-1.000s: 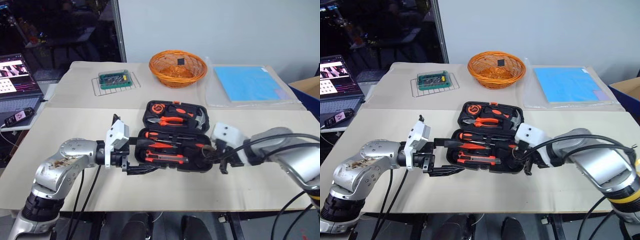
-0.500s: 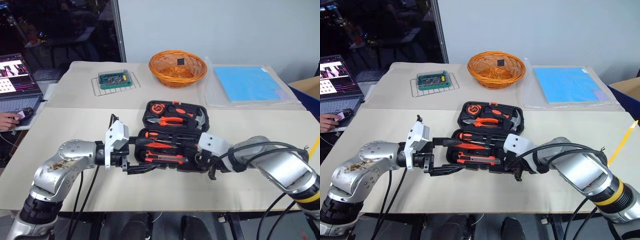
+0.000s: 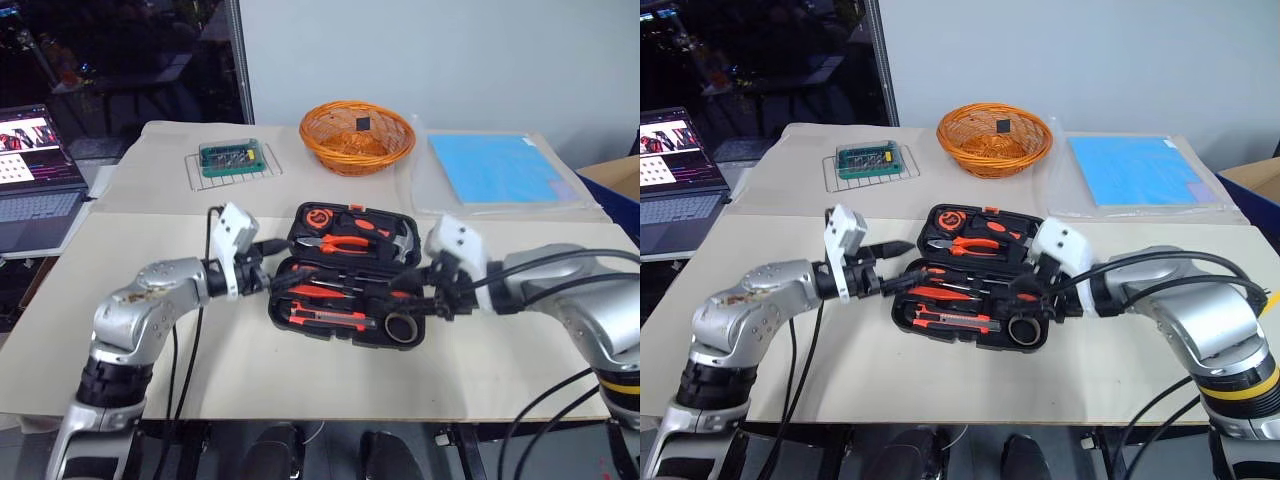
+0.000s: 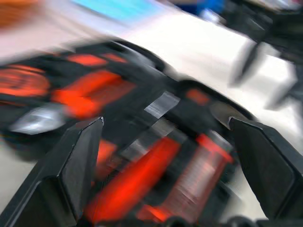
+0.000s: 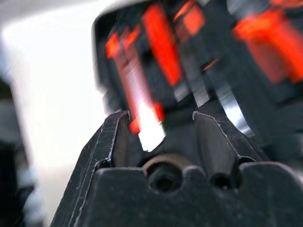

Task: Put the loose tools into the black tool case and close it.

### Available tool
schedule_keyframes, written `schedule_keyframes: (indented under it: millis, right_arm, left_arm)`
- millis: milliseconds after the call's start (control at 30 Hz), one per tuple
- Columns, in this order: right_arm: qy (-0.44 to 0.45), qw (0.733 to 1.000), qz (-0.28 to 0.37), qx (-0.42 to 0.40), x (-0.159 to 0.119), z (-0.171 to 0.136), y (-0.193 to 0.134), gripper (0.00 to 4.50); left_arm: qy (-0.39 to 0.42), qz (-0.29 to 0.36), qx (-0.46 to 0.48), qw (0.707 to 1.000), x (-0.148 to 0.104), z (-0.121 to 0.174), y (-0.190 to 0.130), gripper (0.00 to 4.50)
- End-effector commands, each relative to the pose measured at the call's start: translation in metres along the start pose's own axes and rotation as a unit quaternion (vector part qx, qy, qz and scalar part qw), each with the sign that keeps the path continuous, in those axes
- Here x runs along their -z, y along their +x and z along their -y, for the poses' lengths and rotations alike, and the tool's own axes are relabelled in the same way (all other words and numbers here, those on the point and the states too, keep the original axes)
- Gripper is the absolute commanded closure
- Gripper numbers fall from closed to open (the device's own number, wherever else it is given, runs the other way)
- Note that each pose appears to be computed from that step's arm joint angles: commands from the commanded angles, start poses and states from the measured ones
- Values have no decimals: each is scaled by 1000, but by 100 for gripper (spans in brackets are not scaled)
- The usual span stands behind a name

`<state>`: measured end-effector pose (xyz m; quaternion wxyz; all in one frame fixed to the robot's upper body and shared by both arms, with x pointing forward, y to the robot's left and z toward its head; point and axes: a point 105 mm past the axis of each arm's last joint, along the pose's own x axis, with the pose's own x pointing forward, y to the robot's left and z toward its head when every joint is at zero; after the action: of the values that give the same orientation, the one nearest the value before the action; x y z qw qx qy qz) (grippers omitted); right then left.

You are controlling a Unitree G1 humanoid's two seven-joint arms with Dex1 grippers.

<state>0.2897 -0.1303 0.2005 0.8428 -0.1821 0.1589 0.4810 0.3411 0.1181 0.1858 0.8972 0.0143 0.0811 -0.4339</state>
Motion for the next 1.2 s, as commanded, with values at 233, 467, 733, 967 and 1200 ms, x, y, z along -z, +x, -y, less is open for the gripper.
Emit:
schedule_keyframes:
  millis: [233,467,733,967,1200]
  right_arm:
    - [200,941,14,273,21,107,1,196]
    - [251,922,-43,294,52,133,28,195]
    - [286,922,-49,257,63,134,45,416]
    - [202,937,86,272,3,159,47,450]
    - [2,945,148,290,-41,159,40,450]
  left_arm:
    - [-133,-63,-135,980,3,-69,59,0]
    - [-142,-96,-179,969,17,-94,73,24]
    - [-154,-92,-146,973,16,-87,82,293]
    - [-123,-9,-109,986,-16,-82,90,448]
    - [87,103,-113,984,-51,-86,70,448]
